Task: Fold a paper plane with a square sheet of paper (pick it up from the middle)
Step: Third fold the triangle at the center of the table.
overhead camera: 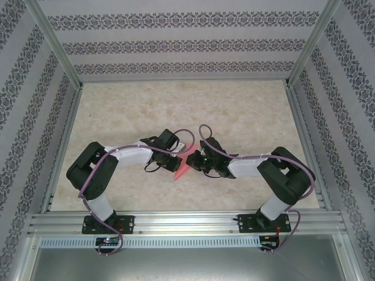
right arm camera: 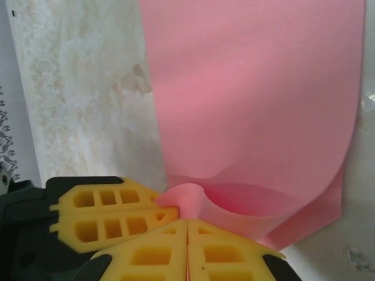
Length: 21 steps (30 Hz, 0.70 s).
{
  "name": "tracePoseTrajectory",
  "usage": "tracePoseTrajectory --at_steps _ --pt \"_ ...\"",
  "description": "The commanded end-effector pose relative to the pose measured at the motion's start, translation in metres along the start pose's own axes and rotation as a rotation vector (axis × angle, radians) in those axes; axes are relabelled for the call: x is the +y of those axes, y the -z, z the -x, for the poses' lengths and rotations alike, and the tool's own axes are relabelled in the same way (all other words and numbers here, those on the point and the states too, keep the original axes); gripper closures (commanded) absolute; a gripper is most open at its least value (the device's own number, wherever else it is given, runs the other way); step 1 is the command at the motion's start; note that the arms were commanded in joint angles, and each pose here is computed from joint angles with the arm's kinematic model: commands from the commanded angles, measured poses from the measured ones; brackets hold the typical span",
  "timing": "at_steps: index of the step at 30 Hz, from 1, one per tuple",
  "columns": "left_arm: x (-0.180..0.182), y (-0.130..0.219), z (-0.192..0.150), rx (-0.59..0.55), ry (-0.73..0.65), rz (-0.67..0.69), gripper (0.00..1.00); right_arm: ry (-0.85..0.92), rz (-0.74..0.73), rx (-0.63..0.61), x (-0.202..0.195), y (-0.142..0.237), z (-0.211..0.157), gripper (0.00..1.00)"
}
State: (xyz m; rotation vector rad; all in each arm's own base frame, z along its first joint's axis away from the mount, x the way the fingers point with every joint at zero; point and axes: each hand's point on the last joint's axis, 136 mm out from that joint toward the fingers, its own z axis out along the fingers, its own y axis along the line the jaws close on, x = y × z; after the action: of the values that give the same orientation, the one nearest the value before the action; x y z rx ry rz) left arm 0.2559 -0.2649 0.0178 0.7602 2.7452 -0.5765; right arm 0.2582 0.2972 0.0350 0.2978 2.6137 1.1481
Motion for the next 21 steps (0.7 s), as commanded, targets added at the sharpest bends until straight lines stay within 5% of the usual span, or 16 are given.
tracePoseTrajectory --at_steps 1,15,21 --pt "0.012 0.001 -0.001 0.003 0.021 0.040 0.98 -0.010 0.013 -0.022 0.006 -0.006 0.007 0.92" --pt "0.018 0.000 -0.006 0.019 0.033 0.071 0.99 -0.044 -0.104 0.020 -0.034 -0.017 -0.002 0.91" --pt "0.018 -0.001 -0.009 0.028 0.036 0.074 0.99 -0.020 -0.040 -0.021 -0.008 -0.001 0.011 0.90"
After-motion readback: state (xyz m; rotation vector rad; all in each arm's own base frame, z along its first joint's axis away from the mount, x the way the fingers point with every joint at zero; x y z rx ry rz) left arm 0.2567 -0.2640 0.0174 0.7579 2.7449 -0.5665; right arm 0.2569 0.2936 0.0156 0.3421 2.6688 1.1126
